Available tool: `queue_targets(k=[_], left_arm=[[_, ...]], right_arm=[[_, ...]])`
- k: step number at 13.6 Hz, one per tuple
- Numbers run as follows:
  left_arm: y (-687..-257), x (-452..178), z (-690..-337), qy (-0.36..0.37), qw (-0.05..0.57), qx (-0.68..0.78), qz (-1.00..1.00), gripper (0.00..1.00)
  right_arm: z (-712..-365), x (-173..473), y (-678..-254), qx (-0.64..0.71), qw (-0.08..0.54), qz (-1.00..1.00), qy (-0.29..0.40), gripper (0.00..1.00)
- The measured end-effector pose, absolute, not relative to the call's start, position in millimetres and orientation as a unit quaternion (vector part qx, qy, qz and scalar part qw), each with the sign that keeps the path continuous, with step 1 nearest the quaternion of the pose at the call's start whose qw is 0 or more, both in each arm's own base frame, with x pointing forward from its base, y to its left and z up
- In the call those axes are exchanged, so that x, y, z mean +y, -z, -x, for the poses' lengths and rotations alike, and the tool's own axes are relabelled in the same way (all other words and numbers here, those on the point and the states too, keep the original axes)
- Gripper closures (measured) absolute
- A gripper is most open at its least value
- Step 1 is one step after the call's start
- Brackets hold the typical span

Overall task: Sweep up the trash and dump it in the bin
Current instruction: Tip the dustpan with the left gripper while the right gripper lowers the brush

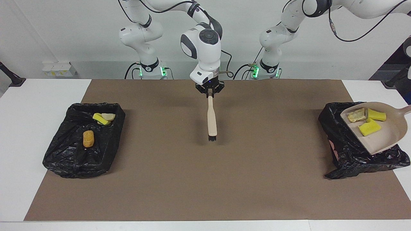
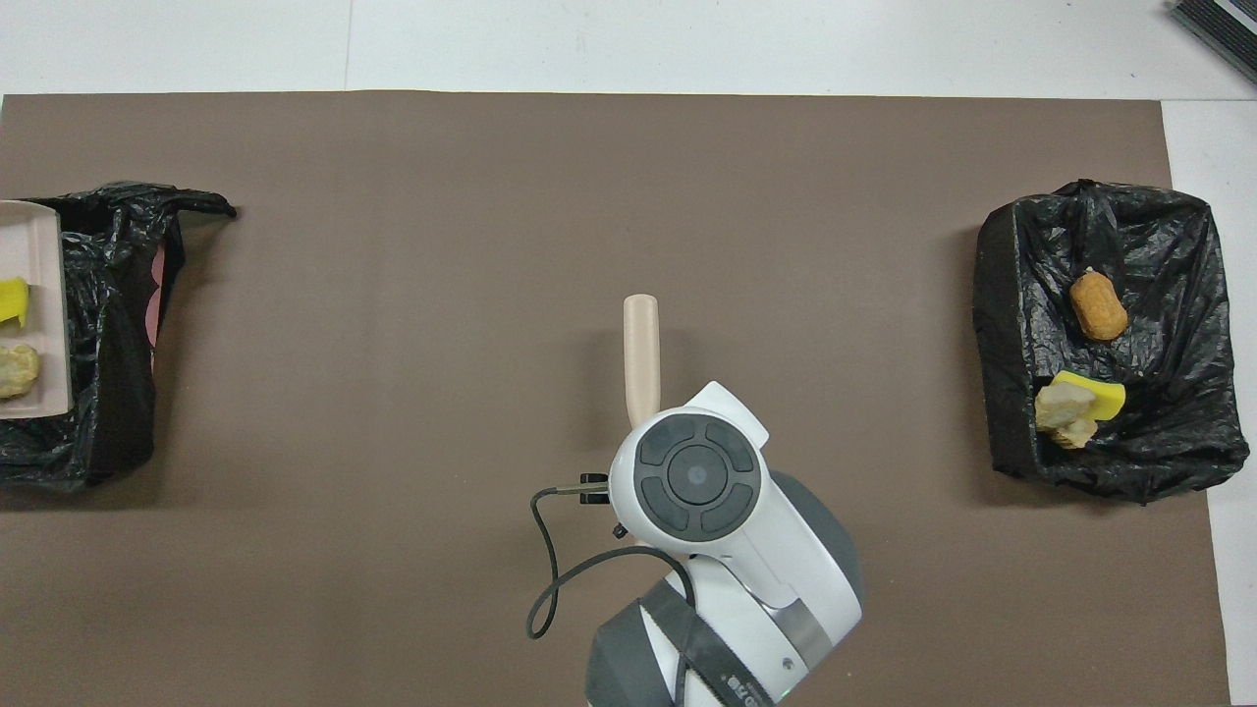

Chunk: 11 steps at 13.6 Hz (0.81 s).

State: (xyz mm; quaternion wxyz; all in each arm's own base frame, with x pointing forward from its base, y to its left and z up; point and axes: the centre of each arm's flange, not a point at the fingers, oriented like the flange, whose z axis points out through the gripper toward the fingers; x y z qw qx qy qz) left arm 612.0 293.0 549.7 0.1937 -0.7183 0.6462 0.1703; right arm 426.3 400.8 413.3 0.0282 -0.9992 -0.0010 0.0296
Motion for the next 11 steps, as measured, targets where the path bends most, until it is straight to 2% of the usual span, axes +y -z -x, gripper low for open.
queue_targets(k=[3,6,8,11], left_arm=[[-547,255,-625,-0.242,0.247,0.643,0.683,0.69],[-555,240,-623,-0.299,0.291,0.633,0.652,0.69],[-566,230,-622,-0.336,0.321,0.619,0.633,0.69],[-583,199,-622,-0.386,0.355,0.592,0.612,0.69]], right_arm=[[-408,439,-388,-0.004,0.025,0.999,-0.022,0.74],[-395,471,-363,-0.005,0.018,1.0,-0.014,0.74],[-394,477,-362,-0.006,0.021,1.0,-0.014,0.74],[-374,498,-366,0.018,0.03,0.999,-0.009,0.74]])
